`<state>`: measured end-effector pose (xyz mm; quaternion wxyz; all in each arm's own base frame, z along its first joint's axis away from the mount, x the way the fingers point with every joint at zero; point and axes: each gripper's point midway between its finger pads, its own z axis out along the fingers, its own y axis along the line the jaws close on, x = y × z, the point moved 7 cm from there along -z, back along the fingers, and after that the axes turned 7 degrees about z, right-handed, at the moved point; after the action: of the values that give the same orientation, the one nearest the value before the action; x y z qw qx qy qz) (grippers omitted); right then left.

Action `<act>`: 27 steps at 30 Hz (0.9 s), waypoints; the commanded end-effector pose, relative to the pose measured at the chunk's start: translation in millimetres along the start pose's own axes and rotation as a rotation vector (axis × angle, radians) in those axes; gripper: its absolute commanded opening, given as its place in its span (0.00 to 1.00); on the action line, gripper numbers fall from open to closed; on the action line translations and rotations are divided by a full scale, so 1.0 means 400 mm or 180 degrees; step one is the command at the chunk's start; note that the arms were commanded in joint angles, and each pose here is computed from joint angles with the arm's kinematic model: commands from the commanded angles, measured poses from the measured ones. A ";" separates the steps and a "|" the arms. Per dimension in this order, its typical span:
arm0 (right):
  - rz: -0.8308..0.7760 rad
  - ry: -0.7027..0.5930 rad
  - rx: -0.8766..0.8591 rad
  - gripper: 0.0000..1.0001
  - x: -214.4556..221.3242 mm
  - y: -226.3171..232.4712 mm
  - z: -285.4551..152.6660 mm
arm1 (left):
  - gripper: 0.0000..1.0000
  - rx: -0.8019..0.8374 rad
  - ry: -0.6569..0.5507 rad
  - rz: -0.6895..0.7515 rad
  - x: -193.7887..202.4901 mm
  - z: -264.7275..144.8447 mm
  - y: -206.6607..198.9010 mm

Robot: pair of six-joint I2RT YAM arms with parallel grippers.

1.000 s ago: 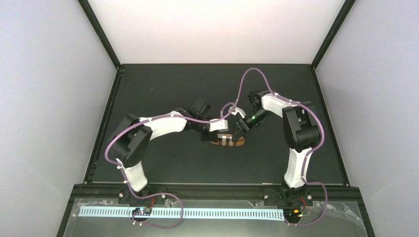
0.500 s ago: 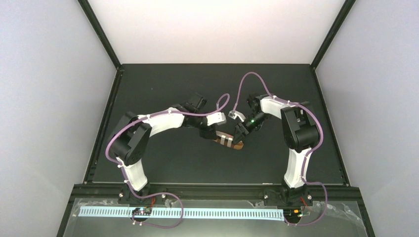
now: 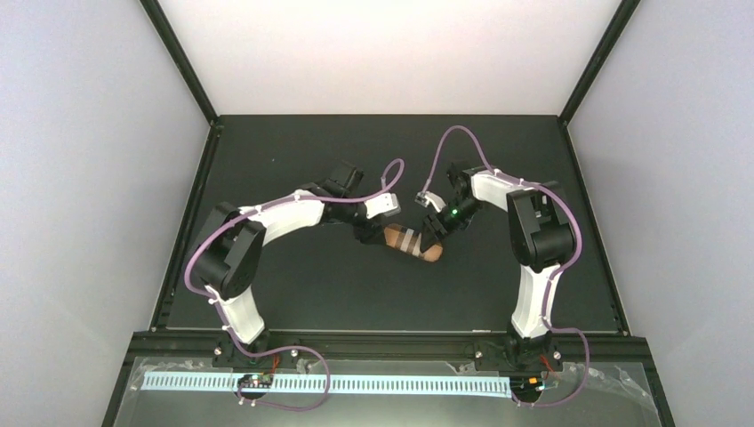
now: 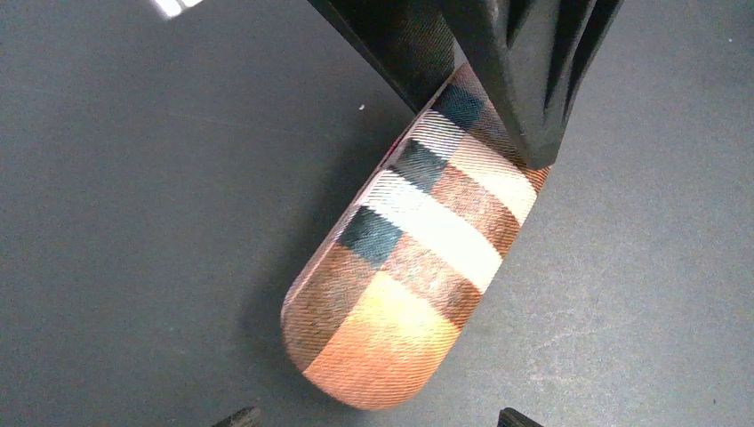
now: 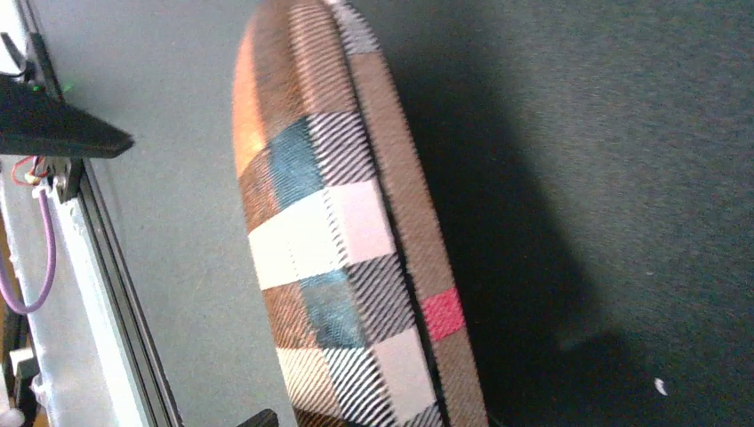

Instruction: Organize the sunglasses

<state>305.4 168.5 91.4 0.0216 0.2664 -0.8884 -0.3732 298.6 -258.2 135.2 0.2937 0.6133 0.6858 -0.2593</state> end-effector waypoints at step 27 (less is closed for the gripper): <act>-0.0737 0.0241 0.0250 0.77 0.078 0.123 0.039 | 0.99 -0.1484 -0.0146 -0.0600 -0.044 -0.335 0.168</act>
<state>264.0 179.5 98.9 0.0107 0.3436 -0.8815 -0.3238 342.2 -189.4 213.8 0.3841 0.5074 0.7512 -0.1752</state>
